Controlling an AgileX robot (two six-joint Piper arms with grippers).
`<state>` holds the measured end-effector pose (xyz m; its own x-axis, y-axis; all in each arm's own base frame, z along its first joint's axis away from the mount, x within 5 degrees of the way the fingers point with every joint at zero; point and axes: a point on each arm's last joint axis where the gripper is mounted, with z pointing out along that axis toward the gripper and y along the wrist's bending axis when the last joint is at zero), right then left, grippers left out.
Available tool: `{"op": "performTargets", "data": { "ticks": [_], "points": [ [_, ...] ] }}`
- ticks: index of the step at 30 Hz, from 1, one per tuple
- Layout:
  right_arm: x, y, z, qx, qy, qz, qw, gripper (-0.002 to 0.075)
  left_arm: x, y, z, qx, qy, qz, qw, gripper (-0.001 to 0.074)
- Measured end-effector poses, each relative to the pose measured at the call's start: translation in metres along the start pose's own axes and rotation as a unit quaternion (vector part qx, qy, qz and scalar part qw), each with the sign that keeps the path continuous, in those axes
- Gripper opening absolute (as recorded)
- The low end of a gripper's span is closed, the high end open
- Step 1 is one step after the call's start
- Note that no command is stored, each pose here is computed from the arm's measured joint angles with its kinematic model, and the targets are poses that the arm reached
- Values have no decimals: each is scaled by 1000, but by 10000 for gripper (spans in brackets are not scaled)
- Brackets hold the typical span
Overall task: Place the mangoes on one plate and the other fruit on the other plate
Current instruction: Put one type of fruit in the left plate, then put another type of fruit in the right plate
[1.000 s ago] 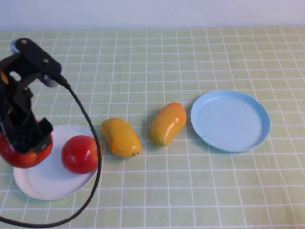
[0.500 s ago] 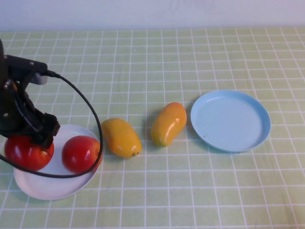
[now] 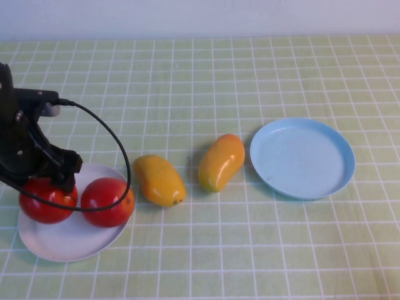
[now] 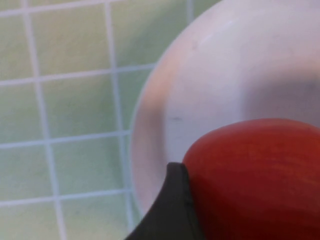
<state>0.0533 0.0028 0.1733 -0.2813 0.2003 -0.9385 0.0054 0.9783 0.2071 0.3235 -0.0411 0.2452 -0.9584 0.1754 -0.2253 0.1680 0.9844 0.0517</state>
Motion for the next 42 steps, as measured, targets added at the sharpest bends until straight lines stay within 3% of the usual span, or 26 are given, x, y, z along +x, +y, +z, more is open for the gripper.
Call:
{"op": "performTargets", "data": {
  "ticks": [5, 18, 25, 30, 33, 38, 40, 42],
  "points": [
    [0, 0, 0, 0, 0, 0, 1000, -16, -2, -6, 6, 30, -1, 9, 999, 586],
    [0, 0, 0, 0, 0, 0, 1000, -16, -4, -5, 3, 26, -18, 16, 999, 631],
    [0, 0, 0, 0, 0, 0, 1000, -16, 2, 2, -30, -9, -59, 36, 998, 631],
    [0, 0, 0, 0, 0, 0, 1000, -16, 23, 5, -79, -24, -99, 31, 994, 616],
    [0, 0, 0, 0, 0, 0, 1000, -17, 43, 6, -114, -27, -140, 25, 989, 519],
    [0, 0, 0, 0, 0, 0, 1000, -16, 77, 7, -155, -31, -175, 18, 984, 162],
    [0, 0, 0, 0, 0, 0, 1000, -16, 89, 7, -165, -32, -176, 16, 984, 74],
    [0, 0, 0, 0, 0, 0, 1000, -16, 102, 7, -172, -33, -192, 15, 981, 32]
  ]
}}
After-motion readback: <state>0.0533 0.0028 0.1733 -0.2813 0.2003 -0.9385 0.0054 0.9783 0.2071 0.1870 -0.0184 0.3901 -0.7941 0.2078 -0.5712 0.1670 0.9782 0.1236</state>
